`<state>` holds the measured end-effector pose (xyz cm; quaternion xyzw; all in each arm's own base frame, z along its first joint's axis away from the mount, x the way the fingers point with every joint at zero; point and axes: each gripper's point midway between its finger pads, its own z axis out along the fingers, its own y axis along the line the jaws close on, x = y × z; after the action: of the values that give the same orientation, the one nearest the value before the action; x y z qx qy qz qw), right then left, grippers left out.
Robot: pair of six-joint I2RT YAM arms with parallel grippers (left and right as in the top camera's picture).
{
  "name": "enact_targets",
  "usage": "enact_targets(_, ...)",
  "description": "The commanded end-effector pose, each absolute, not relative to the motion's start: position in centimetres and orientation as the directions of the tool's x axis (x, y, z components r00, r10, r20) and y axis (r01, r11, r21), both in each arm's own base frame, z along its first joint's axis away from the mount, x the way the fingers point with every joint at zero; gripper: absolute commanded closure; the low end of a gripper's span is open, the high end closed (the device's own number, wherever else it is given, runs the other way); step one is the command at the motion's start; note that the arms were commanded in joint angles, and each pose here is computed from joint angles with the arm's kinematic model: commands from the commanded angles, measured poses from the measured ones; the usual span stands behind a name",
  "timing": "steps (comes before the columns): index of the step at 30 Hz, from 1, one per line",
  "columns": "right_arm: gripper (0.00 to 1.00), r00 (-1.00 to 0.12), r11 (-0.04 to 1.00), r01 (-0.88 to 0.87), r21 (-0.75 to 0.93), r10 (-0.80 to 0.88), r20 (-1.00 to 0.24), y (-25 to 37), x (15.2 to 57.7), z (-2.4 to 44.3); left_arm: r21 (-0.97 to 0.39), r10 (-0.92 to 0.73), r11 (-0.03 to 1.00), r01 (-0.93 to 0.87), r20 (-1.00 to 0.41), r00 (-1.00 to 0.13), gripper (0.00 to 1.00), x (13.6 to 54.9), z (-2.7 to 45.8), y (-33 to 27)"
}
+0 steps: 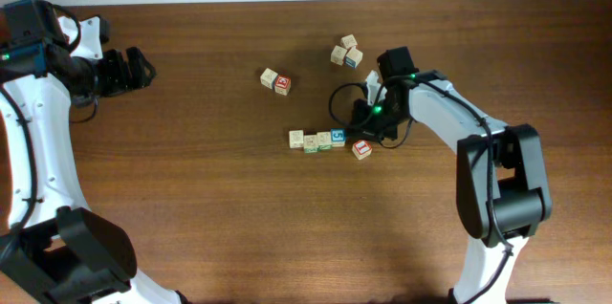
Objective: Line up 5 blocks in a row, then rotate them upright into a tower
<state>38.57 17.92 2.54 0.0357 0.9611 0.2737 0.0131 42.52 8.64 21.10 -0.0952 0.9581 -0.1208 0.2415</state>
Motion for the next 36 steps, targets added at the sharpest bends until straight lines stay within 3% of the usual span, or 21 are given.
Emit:
enact_targets(1,0.82,-0.997,0.837,0.072,0.543,0.071,0.023,19.5,37.8,2.1,-0.285,-0.241,0.951,-0.116,-0.456,-0.856,0.01,42.9,21.9,8.4)
enact_targets(9,0.87,-0.997,0.847,0.046,0.529,0.071,-0.026,19.7,38.8,2.7,-0.286,-0.241,0.951,-0.116,-0.456,-0.856,0.01,42.9,21.9,8.4)
enact_targets(15,0.87,-0.990,0.904,0.038,0.425,0.092,-0.108,18.0,40.9,6.4,-0.286,-0.241,0.951,-0.116,-0.456,-0.856,0.01,42.9,21.9,8.4)
enact_targets(21,0.93,-0.991,0.966,0.094,0.242,0.113,-0.069,13.9,36.8,10.2,-0.285,-0.241,0.951,-0.116,-0.456,-0.856,0.01,42.9,21.9,8.4)
enact_targets(28,0.93,-0.992,0.978,0.128,0.167,0.122,0.043,12.4,33.2,6.5,-0.286,-0.241,0.951,-0.116,-0.456,-0.856,0.01,42.9,21.9,8.4)
enact_targets(36,0.93,-0.994,0.978,0.112,0.178,0.111,0.016,12.2,32.3,1.6,-0.286,-0.241,0.951,-0.116,-0.456,-0.856,0.01,42.9,21.9,8.4)
